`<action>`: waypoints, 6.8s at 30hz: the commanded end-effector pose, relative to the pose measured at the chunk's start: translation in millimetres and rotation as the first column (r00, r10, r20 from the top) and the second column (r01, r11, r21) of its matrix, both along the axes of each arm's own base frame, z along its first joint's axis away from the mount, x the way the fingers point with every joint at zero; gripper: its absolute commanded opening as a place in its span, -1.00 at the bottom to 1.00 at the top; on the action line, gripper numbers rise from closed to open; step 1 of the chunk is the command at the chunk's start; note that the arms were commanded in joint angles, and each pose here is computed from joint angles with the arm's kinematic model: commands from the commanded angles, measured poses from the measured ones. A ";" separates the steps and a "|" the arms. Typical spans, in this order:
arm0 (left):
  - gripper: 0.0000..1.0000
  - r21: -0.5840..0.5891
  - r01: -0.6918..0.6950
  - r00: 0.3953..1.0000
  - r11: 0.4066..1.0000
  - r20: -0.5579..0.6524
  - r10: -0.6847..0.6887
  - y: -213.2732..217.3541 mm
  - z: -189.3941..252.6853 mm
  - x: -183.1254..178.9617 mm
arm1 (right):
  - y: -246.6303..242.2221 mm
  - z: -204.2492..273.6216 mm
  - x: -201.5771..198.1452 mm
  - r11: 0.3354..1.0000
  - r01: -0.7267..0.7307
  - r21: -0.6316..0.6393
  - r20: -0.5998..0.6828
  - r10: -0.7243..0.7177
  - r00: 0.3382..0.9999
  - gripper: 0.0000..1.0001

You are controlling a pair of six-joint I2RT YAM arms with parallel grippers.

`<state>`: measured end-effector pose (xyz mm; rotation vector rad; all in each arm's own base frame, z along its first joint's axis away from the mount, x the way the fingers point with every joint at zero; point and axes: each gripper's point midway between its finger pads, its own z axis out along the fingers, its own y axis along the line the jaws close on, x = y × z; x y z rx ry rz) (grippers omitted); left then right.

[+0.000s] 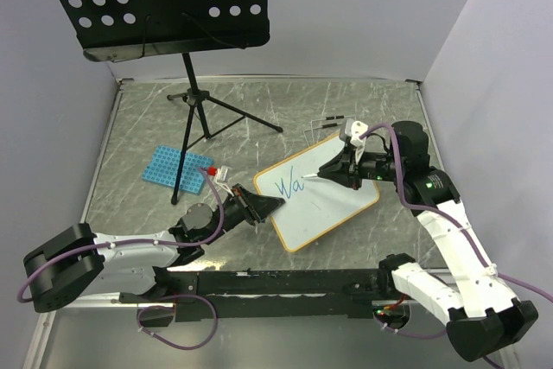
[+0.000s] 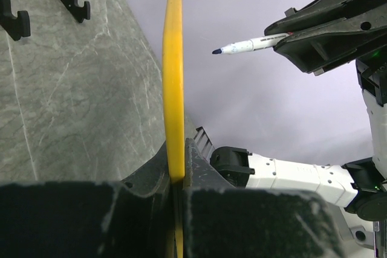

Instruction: Write a sentence on the whiteboard

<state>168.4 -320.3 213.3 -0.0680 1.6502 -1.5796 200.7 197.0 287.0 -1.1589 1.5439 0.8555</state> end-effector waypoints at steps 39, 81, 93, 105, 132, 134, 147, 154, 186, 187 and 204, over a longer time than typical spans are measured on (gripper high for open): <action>-0.98 -0.197 0.035 0.994 0.980 0.107 -0.014 3.5 61.9 -6.8 | -1.9 3.9 -6.2 0.999 -0.033 0.025 0.031 0.033 0.999 -1.00; -0.98 -0.219 0.049 0.993 0.975 0.120 -0.023 3.0 70.8 -7.3 | 2.2 -8.1 15.2 0.998 0.025 -0.050 0.028 -0.024 0.999 -1.00; -0.98 -0.222 0.008 0.994 0.975 0.106 0.016 11.5 70.1 -2.7 | -1.8 -24.2 -4.1 0.996 -0.025 -0.083 -0.012 0.024 1.000 -1.00; -0.98 -0.223 0.022 0.994 0.975 0.108 0.002 9.5 69.1 -4.1 | 1.6 -20.7 0.9 0.997 -0.030 -0.073 -0.014 0.029 0.999 -1.00; -0.98 -0.225 0.021 0.995 0.974 0.096 0.001 11.0 64.1 -4.6 | -1.5 14.4 8.6 1.000 0.019 0.023 0.039 -0.020 0.999 -1.00; -0.98 -0.224 0.019 0.995 0.974 0.097 0.003 11.4 64.4 -4.5 | -4.0 11.5 10.1 0.999 0.036 0.015 0.042 -0.037 0.998 -1.00; -0.98 -0.225 0.026 0.994 0.974 0.108 -0.002 10.5 67.2 -5.4 | -7.6 -8.0 26.0 0.996 0.084 -0.031 -0.011 -0.085 0.996 -1.00; -0.98 -0.225 0.024 0.994 0.974 0.109 0.000 10.2 68.1 -4.6 | -9.4 -15.6 24.2 0.995 0.079 -0.053 -0.027 -0.081 0.996 -1.00; -0.98 -0.226 0.029 0.994 0.974 0.105 -0.005 10.2 66.1 -4.4 | -5.3 -7.4 31.1 0.997 0.072 -0.039 -0.024 -0.073 0.997 -1.00; -0.98 -0.225 0.028 0.995 0.974 0.104 -0.005 10.1 65.3 -4.4 | -5.5 -6.5 33.0 0.996 0.079 -0.038 -0.020 -0.079 0.997 -1.00; -0.98 -0.227 0.024 0.994 0.974 0.105 0.000 12.3 65.3 -4.8 | -13.5 -12.2 43.2 0.986 0.157 -0.059 -0.019 -0.159 0.987 -1.00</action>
